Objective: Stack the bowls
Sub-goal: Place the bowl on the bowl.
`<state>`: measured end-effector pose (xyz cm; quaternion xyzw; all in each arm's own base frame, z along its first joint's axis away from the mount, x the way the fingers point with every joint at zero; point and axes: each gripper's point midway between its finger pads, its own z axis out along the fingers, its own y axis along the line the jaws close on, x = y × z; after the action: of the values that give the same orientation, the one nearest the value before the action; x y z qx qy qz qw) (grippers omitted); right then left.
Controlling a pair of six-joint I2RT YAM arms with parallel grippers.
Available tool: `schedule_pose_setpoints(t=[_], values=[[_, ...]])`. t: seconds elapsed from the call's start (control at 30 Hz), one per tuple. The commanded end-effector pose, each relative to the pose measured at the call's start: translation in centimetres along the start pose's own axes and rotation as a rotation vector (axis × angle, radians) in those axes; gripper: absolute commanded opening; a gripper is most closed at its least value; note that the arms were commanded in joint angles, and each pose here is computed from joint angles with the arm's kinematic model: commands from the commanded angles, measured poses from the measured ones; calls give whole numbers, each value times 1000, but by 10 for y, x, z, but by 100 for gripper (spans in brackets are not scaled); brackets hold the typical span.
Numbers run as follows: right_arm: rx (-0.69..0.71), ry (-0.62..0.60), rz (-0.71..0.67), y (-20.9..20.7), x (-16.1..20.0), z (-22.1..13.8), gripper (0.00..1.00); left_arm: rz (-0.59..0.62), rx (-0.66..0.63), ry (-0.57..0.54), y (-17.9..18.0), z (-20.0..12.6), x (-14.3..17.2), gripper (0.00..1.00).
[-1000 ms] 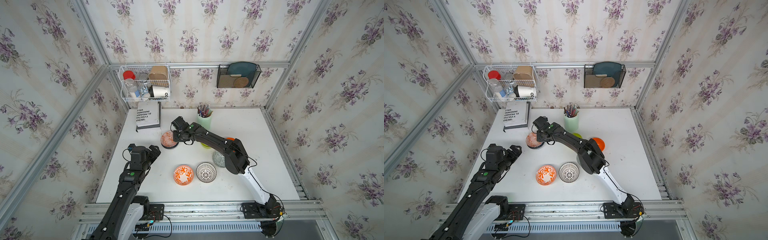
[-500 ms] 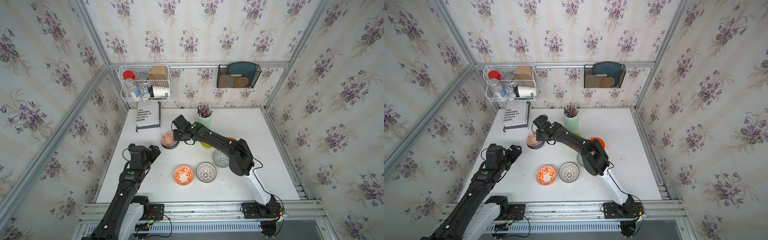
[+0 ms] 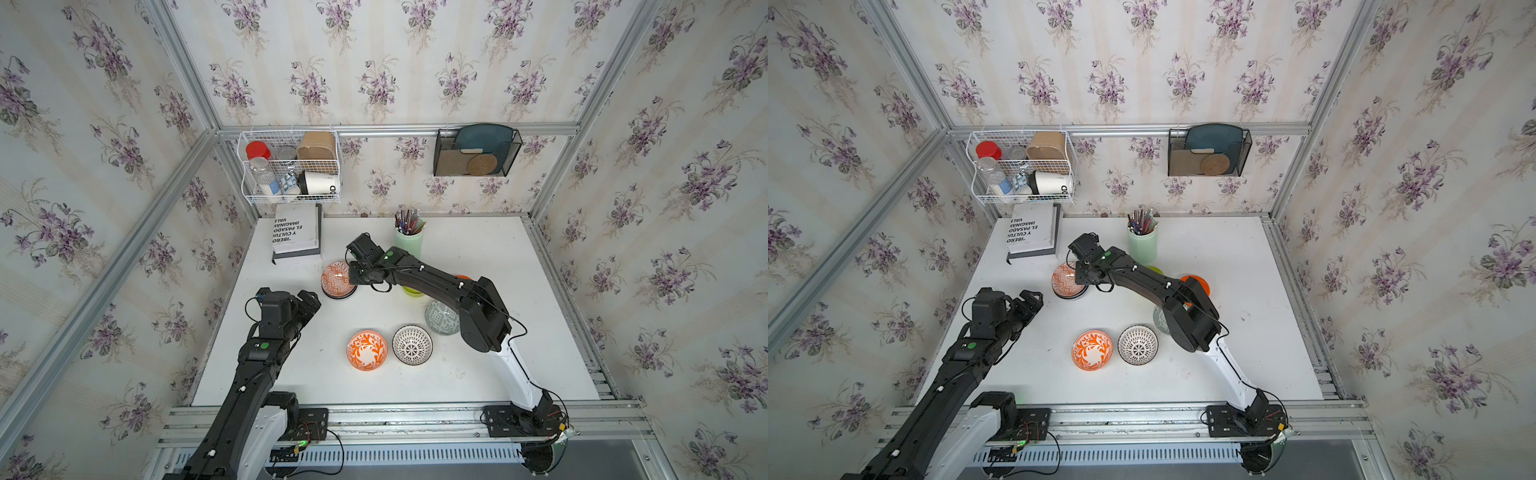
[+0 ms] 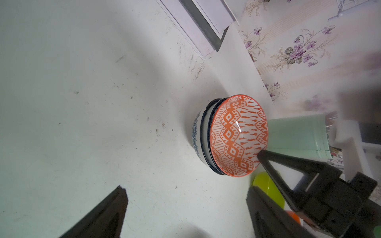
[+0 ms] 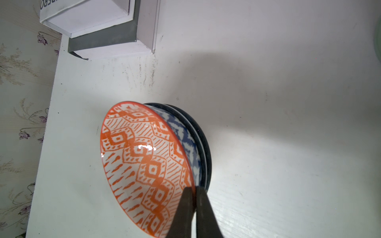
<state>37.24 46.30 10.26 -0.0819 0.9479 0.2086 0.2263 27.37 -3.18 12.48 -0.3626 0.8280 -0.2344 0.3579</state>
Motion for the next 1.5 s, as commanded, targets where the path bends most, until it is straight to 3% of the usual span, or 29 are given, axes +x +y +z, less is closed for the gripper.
schedule_pose_setpoints(t=[0.0, 0.27, 0.53, 0.83, 1.13, 1.23, 1.47], values=[[-9, -19, -2, 3, -4, -2, 10, 11, 31, -16, -8, -1, -5, 95], [-29, -6, 13, 5, -4, 2, 13, 8, 30, -11, -8, 0, -5, 94], [-89, 38, 66, 9, -1, 4, 1, 6, 27, -9, -7, 1, -5, 92], [-94, 80, 85, 4, 8, 13, 0, 5, 28, -7, -8, 1, -5, 92], [-90, -9, 64, 7, -13, -24, 38, 13, 41, 25, -12, 4, -3, 93], [-103, -30, 56, 8, -16, -41, 41, 31, 51, 61, -21, 2, -2, 93], [-150, -203, 2, -9, -15, -122, 49, 92, -34, 362, -26, 0, 35, 87]])
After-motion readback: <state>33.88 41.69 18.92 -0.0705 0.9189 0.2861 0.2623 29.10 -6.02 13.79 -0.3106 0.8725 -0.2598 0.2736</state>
